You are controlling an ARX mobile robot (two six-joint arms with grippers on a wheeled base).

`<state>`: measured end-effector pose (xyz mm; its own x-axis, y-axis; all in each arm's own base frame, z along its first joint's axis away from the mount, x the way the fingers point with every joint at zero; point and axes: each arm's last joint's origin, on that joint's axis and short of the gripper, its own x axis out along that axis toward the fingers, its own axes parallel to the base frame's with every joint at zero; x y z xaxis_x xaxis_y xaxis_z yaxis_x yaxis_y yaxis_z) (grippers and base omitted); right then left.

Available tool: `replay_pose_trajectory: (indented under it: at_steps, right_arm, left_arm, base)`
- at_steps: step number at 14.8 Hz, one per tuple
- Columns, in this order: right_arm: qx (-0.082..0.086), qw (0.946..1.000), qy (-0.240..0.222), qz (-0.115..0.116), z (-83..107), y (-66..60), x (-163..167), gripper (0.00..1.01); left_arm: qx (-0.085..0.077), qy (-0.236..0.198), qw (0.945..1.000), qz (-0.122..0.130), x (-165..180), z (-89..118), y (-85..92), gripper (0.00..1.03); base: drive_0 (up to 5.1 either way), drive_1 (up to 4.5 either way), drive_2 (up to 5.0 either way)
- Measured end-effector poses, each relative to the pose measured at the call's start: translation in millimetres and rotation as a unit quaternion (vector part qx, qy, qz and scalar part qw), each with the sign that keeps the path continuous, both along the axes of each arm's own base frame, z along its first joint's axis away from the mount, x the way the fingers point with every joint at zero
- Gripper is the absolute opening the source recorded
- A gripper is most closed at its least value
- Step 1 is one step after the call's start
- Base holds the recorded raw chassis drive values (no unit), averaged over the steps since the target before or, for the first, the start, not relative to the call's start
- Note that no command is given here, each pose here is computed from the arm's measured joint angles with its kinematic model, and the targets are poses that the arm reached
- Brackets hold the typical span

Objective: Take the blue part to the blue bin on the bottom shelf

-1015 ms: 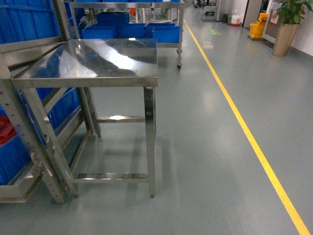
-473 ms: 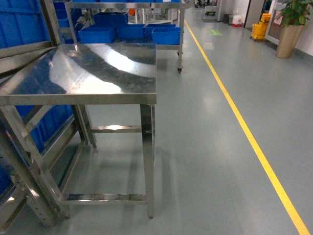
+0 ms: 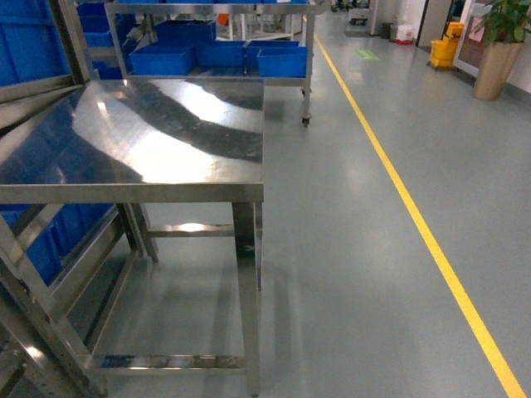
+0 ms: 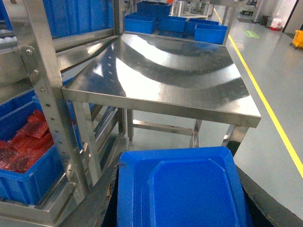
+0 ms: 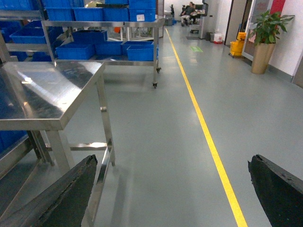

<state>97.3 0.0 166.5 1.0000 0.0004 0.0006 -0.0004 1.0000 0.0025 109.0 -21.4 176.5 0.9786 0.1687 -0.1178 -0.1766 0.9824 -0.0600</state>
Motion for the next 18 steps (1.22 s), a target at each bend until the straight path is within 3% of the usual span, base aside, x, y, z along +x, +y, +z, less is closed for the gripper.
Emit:
replay_pose_trajectory:
  at_steps: [18]
  right_arm:
    - [0.000,1.0000,-0.001,0.000,0.1,0.0,0.0,0.98]
  left_arm:
    - [0.001,0.002,1.0000,0.000,0.0,-0.4,0.0,0.44]
  base:
    - [-4.8,2.23,2.8]
